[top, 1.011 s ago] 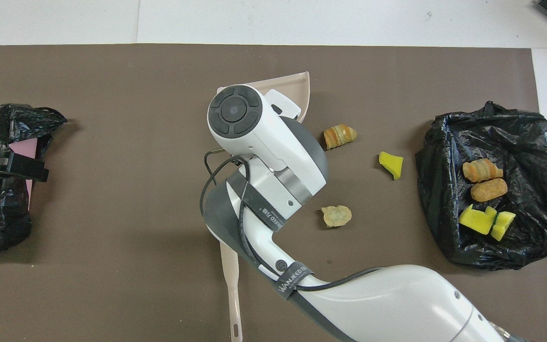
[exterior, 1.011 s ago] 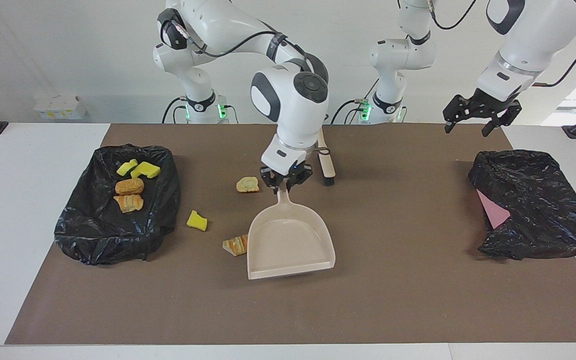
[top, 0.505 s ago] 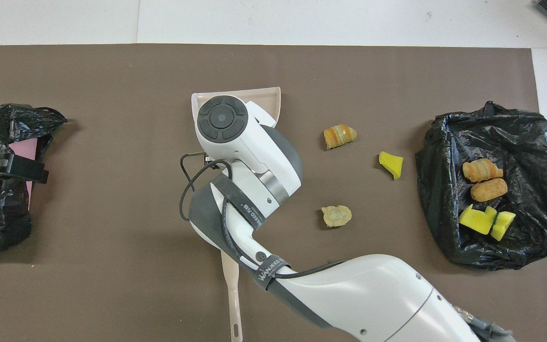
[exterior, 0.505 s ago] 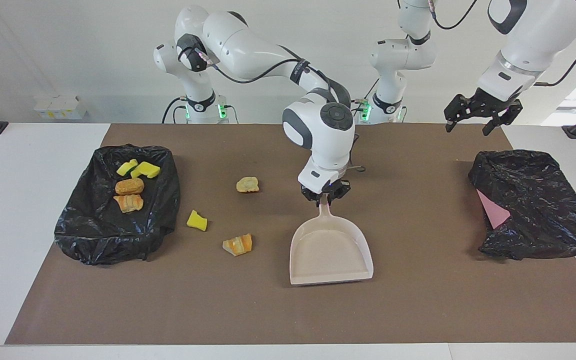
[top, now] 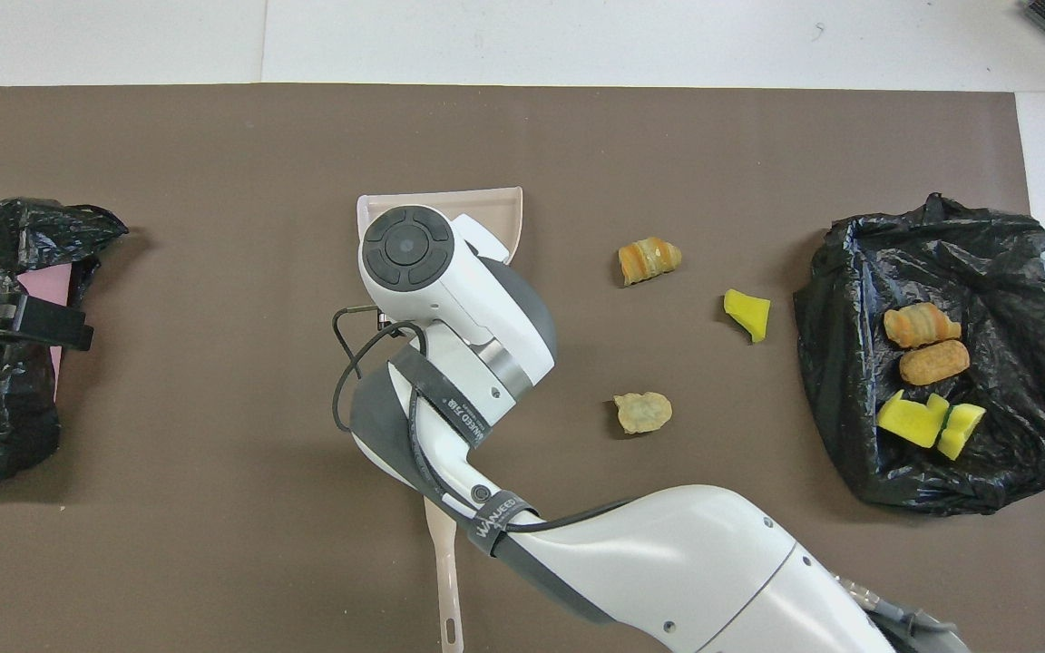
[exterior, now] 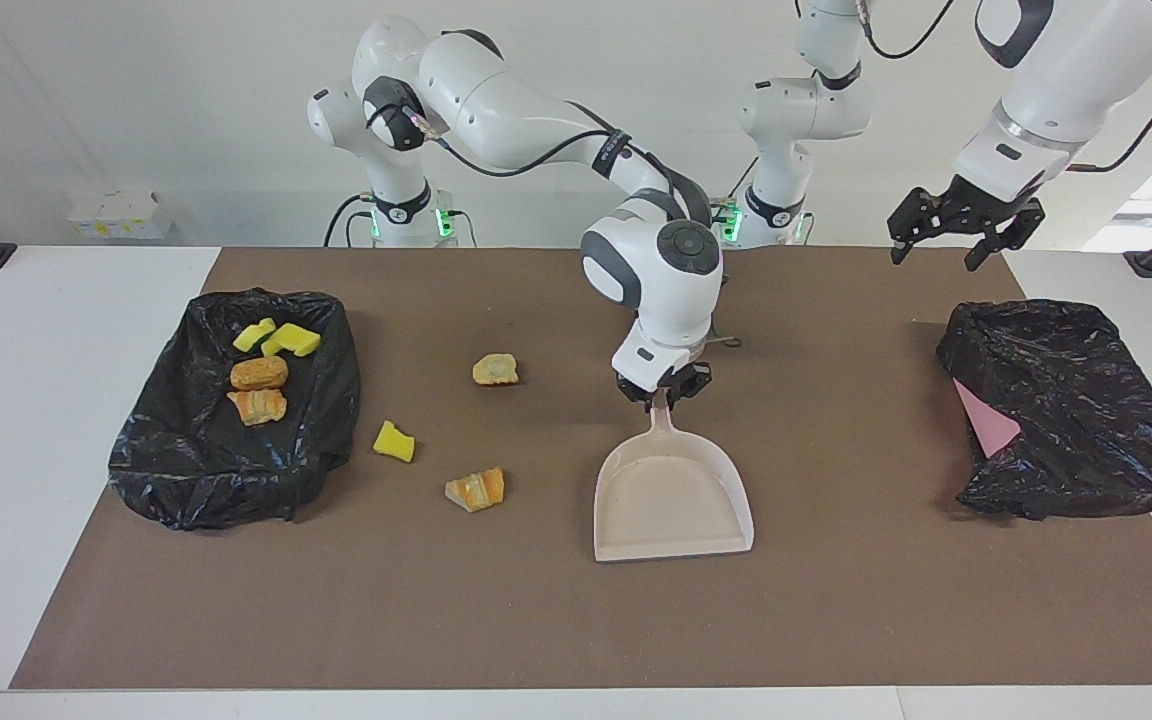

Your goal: Sweep and dump trash in bin

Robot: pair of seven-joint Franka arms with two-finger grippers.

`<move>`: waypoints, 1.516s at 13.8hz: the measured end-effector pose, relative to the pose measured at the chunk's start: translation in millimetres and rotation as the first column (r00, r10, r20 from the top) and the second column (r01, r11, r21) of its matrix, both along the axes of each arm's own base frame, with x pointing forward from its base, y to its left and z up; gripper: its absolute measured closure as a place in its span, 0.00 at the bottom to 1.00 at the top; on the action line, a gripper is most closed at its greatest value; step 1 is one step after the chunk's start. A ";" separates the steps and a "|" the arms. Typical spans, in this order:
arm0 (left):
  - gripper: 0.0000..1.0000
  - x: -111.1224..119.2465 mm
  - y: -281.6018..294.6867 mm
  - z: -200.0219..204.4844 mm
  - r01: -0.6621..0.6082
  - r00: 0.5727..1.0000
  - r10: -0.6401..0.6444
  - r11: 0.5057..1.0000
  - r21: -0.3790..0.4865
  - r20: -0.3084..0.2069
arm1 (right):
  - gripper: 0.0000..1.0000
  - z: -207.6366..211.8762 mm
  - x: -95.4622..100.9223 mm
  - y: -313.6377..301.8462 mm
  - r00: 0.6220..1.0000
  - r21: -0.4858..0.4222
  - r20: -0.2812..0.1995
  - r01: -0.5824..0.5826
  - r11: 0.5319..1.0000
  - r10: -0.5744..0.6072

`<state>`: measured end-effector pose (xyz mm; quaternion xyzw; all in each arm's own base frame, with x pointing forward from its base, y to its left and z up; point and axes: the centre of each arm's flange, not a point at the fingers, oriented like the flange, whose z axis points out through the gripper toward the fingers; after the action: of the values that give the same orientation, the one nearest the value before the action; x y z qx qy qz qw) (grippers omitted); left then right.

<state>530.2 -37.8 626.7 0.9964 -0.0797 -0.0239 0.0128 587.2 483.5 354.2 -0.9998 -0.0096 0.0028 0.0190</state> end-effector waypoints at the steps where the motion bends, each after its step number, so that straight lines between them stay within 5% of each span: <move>1: 0.00 0.0 0.0 0.0 0.000 1.000 0.000 1.000 0.000 0.000 | 0.68 -2.2 -0.2 0.4 1.000 0.002 0.002 0.018 1.000 -0.018; 5: 0.00 0.2 0.0 -0.1 0.000 1.000 0.000 1.000 0.000 0.000 | 0.49 9.7 6.9 -7.8 0.998 0.014 0.019 0.057 0.998 -0.058; 6: 0.00 0.7 -0.5 -0.7 0.001 1.000 -0.001 1.000 0.000 0.001 | 0.37 20.2 9.0 -12.1 0.998 0.019 0.027 0.064 0.998 -0.064; 9: 0.00 9.6 -8.7 -10.8 0.014 1.000 -0.014 1.000 -0.001 0.011 | 0.23 64.8 -7.4 -20.7 0.998 -0.016 0.008 0.056 0.998 -0.056; 11: 0.00 17.9 -26.8 -24.6 0.044 0.999 -0.044 0.999 -0.002 0.015 | 0.02 89.4 -34.1 -23.5 0.999 -0.040 -0.002 0.033 0.999 -0.033; 17: 0.00 30.5 -87.3 -66.0 0.108 0.993 -0.108 0.994 -0.003 0.039 | 0.00 107.1 -155.7 -40.8 0.986 -0.063 -0.125 -0.120 0.991 0.112; 21: 0.00 33.7 -132.3 -88.1 0.132 0.989 -0.132 0.991 -0.007 0.068 | 0.00 71.2 -230.4 -34.5 0.988 -0.016 -0.122 -0.092 0.996 0.090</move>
<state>563.9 -170.1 538.6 0.9891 -0.1460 0.0091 0.0144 356.8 449.0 425.4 -0.9964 -0.0541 0.0645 0.0085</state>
